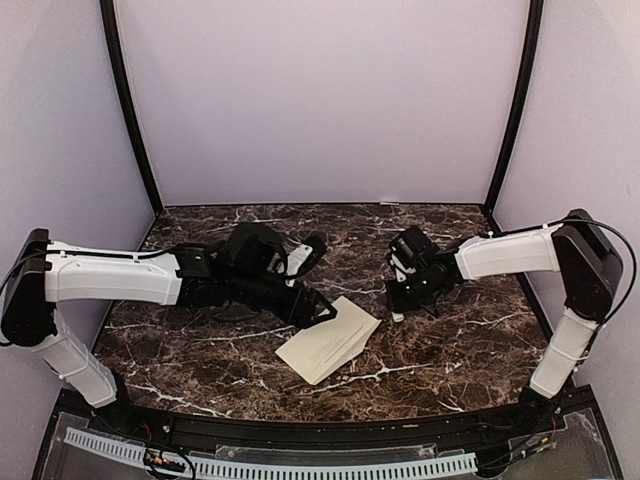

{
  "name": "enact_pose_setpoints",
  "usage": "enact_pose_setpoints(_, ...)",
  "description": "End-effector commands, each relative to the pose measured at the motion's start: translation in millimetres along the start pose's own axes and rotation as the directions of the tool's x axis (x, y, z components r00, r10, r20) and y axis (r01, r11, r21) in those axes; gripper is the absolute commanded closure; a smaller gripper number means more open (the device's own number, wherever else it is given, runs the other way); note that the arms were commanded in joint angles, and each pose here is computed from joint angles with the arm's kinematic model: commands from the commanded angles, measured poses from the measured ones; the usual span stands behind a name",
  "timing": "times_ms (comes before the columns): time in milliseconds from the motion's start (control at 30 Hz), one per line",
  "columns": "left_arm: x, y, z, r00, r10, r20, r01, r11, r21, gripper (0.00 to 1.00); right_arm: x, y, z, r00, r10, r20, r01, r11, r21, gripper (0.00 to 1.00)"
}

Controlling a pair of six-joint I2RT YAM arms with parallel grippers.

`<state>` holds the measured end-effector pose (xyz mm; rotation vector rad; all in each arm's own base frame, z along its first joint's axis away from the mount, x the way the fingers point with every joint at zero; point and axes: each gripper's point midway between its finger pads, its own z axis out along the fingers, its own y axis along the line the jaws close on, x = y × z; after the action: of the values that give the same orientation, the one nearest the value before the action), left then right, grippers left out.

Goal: Place the letter into the envelope and seal it
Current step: Paint the envelope at the center of the board.

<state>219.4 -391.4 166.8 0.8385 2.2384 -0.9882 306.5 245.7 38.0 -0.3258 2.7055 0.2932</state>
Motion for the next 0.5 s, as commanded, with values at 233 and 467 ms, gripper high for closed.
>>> enact_pose_setpoints(233,50,-25,34,0.976,0.144,-0.165,-0.156,0.986,-0.063,0.3,-8,3,1,1.0,0.016,0.016,-0.016,1.0,-0.01,0.65)
enact_pose_setpoints(467,73,-51,54,0.962,0.174,-0.21,-0.181,0.983,-0.013,0.23,-15,11,-10,0.999,0.02,0.042,-0.017,0.998,-0.055,0.5)
